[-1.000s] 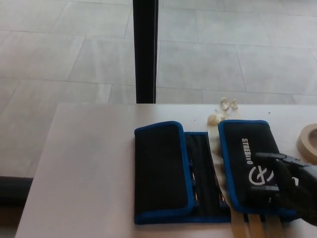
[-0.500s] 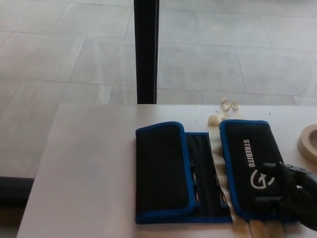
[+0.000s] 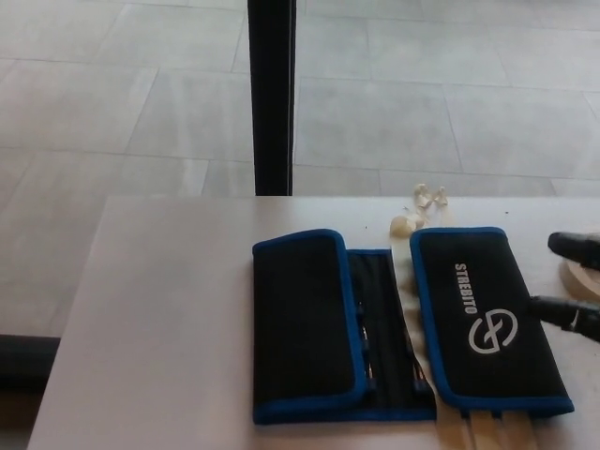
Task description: The robot uses its right hand to lift an edge of the toolkit kept in middle of the desk and make one fold in it
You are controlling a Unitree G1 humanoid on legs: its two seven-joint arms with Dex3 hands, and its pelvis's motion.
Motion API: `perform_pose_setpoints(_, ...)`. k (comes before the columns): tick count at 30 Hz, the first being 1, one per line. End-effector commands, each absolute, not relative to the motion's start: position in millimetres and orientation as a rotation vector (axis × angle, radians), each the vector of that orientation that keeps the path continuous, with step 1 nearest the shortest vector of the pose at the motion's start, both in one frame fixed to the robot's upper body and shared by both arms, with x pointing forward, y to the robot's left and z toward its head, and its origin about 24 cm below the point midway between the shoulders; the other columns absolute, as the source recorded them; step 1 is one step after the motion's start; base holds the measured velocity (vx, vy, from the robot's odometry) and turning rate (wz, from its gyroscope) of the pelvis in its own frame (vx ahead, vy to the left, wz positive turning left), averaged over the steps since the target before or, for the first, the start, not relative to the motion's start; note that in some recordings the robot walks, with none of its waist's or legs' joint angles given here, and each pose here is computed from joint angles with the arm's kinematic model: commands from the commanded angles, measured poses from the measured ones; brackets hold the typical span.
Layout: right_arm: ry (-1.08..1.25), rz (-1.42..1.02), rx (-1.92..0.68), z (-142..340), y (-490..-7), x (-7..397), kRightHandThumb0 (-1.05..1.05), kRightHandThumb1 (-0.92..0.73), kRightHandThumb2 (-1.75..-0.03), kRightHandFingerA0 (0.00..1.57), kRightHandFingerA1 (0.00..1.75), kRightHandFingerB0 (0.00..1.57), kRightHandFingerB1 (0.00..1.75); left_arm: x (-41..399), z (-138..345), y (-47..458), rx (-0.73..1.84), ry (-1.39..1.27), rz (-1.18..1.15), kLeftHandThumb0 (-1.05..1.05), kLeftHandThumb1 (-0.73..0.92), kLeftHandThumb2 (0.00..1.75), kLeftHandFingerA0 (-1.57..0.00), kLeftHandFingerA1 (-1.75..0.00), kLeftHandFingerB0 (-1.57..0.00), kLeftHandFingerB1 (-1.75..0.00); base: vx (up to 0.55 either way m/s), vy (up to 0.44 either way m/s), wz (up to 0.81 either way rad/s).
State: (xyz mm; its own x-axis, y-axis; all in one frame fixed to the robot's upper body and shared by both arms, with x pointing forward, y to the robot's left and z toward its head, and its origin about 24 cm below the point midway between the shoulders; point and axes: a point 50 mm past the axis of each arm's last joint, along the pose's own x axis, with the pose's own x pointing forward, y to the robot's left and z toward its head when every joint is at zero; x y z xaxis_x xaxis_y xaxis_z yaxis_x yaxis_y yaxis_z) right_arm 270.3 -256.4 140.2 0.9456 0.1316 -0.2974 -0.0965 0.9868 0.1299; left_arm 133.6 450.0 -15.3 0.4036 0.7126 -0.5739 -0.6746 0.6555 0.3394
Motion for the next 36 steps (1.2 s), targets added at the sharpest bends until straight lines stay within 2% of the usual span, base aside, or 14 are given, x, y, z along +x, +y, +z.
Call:
perform_pose_setpoints(1, 0.244, 0.058, 0.158, 174.5, -282.1, 263.3, -0.52, -0.74, -0.62, 0.52, 0.50, 0.37, 0.40, 130.8, -10.7, 454.9, 0.040, 0.744, 0.900, -0.90, 0.91, 0.73, -0.48, -0.67, -0.36, -0.53, 0.00, 0.000, 0.00)
perform_pose_setpoints(4, 0.184, -0.099, 0.178, 180.7, -316.6, 254.9, -0.48, -0.70, -0.60, 0.54, 0.51, 0.39, 0.41, 129.8, -13.6, 453.1, 0.043, 0.747, 0.905, -0.82, 0.73, 1.12, -0.51, -0.72, -0.38, -0.60, 0.00, 0.000, 0.00)
perform_pose_setpoints(10, 0.086, -0.485, 0.209, 164.5, -399.4, 226.8, -0.46, -0.71, -0.61, 0.51, 0.46, 0.35, 0.38, 128.8, -14.9, 452.5, 0.032, 0.752, 0.905, -0.82, 0.72, 1.13, -0.48, -0.70, -0.35, -0.60, 0.00, 0.000, 0.00)
perform_pose_setpoints(15, -0.035, -0.873, 0.421, 131.7, -455.2, 183.3, -0.68, -0.52, -0.91, 0.63, 0.73, 0.30, 0.56, 127.5, -15.7, 452.2, 0.022, 0.742, 0.912, -0.85, 0.92, 0.73, -0.51, -0.64, -0.38, -0.51, 0.00, 0.000, 0.00)
perform_pose_setpoints(18, -0.030, -0.965, 0.437, 118.7, -467.3, 170.7, -0.74, -0.57, -0.94, 0.59, 0.71, 0.25, 0.56, 125.4, -18.1, 451.1, 0.017, 0.747, 0.917, -0.85, 0.92, 0.72, -0.51, -0.64, -0.38, -0.50, 0.00, 0.000, 0.00)
perform_pose_setpoints(19, -0.050, -1.072, 0.543, 105.6, -474.3, 158.8, -0.66, -0.66, -0.60, 0.73, 0.76, 0.59, 0.66, 124.7, -18.6, 450.9, 0.019, 0.750, 0.920, -0.81, 0.73, 1.12, -0.50, -0.68, -0.37, -0.58, 0.00, 0.000, 0.00)
perform_pose_setpoints(20, -0.056, -1.177, 0.629, 89.0, -480.6, 146.3, -0.66, -0.65, -0.60, 0.81, 0.77, 0.69, 0.71, 122.3, -20.0, 450.5, 0.026, 0.752, 0.909, -0.89, 0.78, 0.90, -0.50, -0.66, -0.35, -0.53, 0.00, 0.000, 0.00)
perform_pose_setpoints(21, -0.049, -1.239, 0.657, 76.1, -482.7, 137.5, -0.64, -0.52, -0.92, 0.67, 0.80, 0.37, 0.73, 122.1, -20.9, 449.8, 0.025, 0.753, 0.912, -0.81, 0.74, 1.13, -0.51, -0.69, -0.37, -0.59, 0.00, 0.000, 0.00)
perform_pose_setpoints(24, -0.052, -1.321, 0.690, 59.5, -480.1, 127.4, -0.63, -0.69, -0.61, 0.68, 0.87, 0.21, 0.63, 120.7, -21.9, 449.6, 0.019, 0.758, 0.921, -0.80, 0.73, 1.12, -0.50, -0.68, -0.38, -0.58, 0.00, 0.000, 0.00)
perform_pose_setpoints(27, -0.051, -1.396, 0.769, 38.0, -472.5, 121.2, -0.57, -0.71, -0.61, 0.62, 0.91, 0.28, 0.59, 122.1, -22.0, 449.1, 0.028, 0.765, 0.919, -0.85, 0.92, 0.73, -0.54, -0.63, -0.41, -0.50, 0.00, 0.000, 0.00)
perform_pose_setpoints(28, -0.033, -1.434, 0.777, 31.2, -470.4, 119.4, -0.58, -0.71, -0.61, 0.62, 0.93, 0.29, 0.64, 121.9, -22.2, 449.1, 0.027, 0.764, 0.921, -0.81, 0.74, 1.13, -0.54, -0.69, -0.40, -0.59, 0.00, 0.000, 0.00)
perform_pose_setpoints(30, -0.025, -1.457, 0.799, 27.5, -469.2, 118.1, -0.58, -0.72, -0.61, 0.67, 0.97, 0.21, 0.61, 123.0, -21.9, 448.9, 0.026, 0.760, 0.915, -0.82, 0.74, 1.14, -0.54, -0.70, -0.41, -0.59, 0.00, 0.000, 0.00)
perform_pose_setpoints(31, -0.023, -1.475, 0.825, 23.3, -467.8, 116.4, -0.57, -0.73, -0.61, 0.69, 1.12, 0.20, 0.67, 123.5, -21.9, 448.7, 0.010, 0.752, 0.919, -0.86, 0.92, 0.72, -0.54, -0.65, -0.41, -0.51, 0.00, 0.000, 0.00)
perform_pose_setpoints(36, -0.012, -1.493, 0.898, 7.8, -462.8, 109.4, -0.59, -0.77, -0.63, 0.65, 1.15, 0.37, 0.87, 123.0, -25.4, 445.9, 0.008, 0.760, 0.926, -0.80, 0.73, 1.13, -0.53, -0.70, -0.41, -0.60, 0.00, 0.000, 0.00)
